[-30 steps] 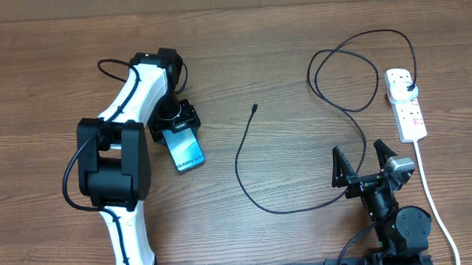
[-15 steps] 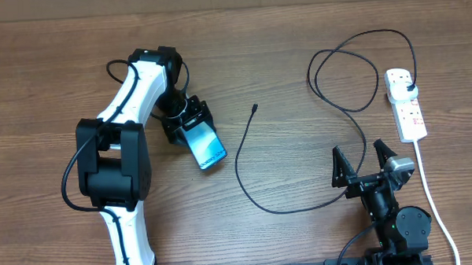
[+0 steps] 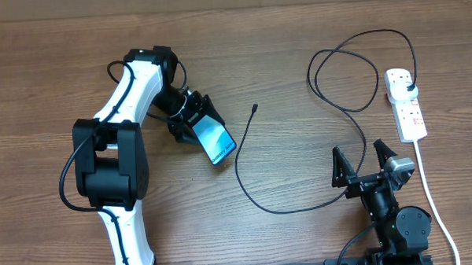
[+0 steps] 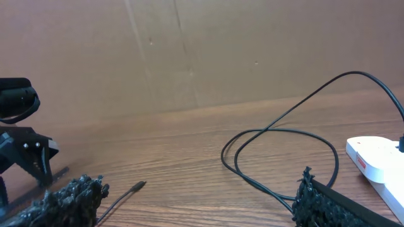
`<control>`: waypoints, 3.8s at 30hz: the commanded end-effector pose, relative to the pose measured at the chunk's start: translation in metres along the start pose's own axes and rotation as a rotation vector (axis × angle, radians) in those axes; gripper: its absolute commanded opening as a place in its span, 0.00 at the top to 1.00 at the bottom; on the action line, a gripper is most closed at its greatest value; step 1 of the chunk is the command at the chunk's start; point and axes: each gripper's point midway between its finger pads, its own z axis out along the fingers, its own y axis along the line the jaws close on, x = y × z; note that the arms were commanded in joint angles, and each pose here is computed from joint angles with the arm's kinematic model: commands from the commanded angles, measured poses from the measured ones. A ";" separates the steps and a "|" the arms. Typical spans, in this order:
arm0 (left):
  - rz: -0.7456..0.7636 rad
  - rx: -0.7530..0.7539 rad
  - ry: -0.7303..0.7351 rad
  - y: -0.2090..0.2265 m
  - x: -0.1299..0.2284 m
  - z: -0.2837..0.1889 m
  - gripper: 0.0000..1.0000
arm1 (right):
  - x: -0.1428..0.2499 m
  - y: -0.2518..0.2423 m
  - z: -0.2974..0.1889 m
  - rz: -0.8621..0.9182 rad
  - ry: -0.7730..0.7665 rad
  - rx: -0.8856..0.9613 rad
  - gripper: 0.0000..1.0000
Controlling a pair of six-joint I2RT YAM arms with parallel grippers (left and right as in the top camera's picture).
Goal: Plug charger to phone and switch on socket
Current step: 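Raise the phone with the left gripper and tilt it toward center, then move the right gripper toward the black cable's USB-C end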
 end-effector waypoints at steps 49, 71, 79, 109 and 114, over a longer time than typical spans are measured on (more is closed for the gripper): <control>-0.381 0.339 0.176 -0.056 0.008 -0.030 0.53 | -0.033 0.049 0.040 0.322 0.478 -0.165 0.00; -0.398 0.628 0.415 -0.092 0.028 -0.072 0.53 | -0.009 0.039 0.053 0.414 0.641 -0.136 0.00; -0.436 0.643 0.410 -0.085 0.022 -0.081 0.53 | -0.006 0.042 0.051 0.424 0.658 -0.148 0.00; -0.438 0.625 0.397 -0.083 0.021 -0.077 0.53 | -0.002 0.042 0.047 0.437 0.681 -0.139 0.00; -0.481 0.555 0.349 -0.074 0.015 -0.068 0.53 | 0.000 0.041 0.048 0.462 0.687 -0.130 0.00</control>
